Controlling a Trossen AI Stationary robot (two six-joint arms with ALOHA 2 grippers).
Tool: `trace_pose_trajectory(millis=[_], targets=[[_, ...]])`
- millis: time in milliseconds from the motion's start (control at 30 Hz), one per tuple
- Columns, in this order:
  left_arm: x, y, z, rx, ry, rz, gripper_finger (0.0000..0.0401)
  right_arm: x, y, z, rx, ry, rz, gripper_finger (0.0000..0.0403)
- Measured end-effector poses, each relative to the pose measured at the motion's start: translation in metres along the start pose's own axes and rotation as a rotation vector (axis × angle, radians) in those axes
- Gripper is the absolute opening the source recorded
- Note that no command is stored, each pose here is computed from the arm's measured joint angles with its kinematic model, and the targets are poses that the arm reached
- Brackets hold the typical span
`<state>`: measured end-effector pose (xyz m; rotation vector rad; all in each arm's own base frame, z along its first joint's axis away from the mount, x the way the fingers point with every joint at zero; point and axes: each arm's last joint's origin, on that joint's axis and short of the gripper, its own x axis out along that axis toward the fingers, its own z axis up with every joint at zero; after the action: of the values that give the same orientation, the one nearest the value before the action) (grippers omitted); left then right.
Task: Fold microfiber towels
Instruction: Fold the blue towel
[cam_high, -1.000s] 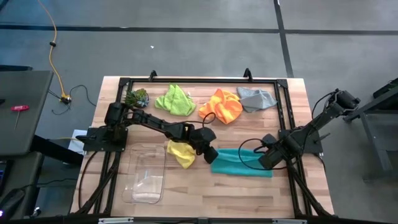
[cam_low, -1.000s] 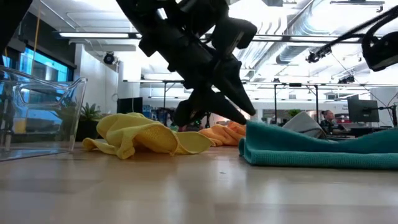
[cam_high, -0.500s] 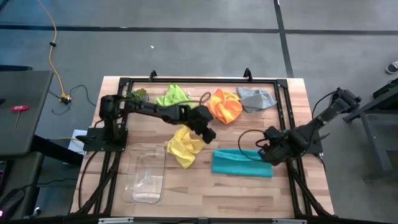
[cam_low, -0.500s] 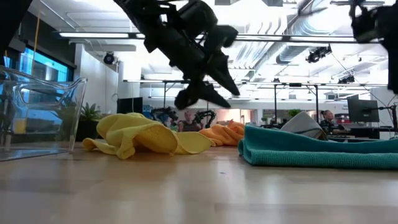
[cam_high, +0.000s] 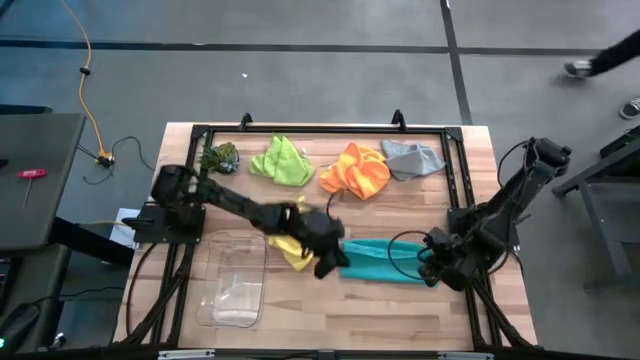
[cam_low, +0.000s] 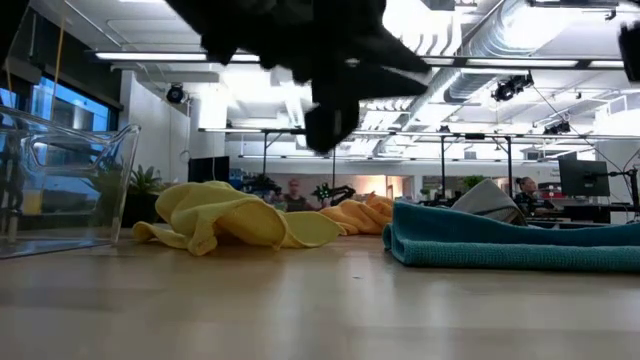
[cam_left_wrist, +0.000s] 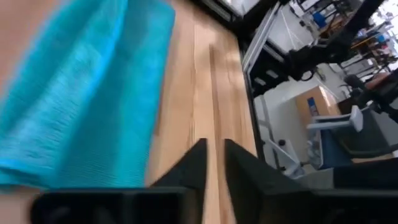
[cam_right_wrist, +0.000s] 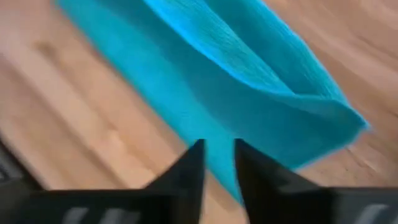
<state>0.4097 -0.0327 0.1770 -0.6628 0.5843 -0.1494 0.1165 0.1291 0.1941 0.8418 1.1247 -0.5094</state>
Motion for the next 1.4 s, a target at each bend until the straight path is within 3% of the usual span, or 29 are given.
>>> trace_pose_trajectory(millis=[67,267,467,967,1167,1400], targets=[[0.013,0.002,-0.009,-0.042,0.023,-0.001,0.0009,0.008,-0.003,-0.001,0.020,0.006,-0.025,0.0016],[0.055,0.020,-0.015,-0.135,0.088,0.028,0.0002,0.024,-0.010,0.005,0.076,0.054,-0.026,0.0007],[0.073,0.046,-0.010,-0.210,0.105,0.123,0.0001,0.029,-0.011,0.008,0.098,0.060,-0.024,0.0004],[0.044,0.094,0.029,-0.300,0.003,0.286,0.0000,0.029,-0.011,0.010,0.112,0.029,-0.022,0.0000],[0.016,0.082,0.059,-0.216,-0.054,0.250,0.0000,0.030,-0.011,0.013,0.122,-0.016,-0.017,0.0000],[-0.024,0.041,0.080,0.043,-0.078,0.250,0.0000,0.028,-0.011,0.018,0.127,-0.126,0.003,0.0000]])
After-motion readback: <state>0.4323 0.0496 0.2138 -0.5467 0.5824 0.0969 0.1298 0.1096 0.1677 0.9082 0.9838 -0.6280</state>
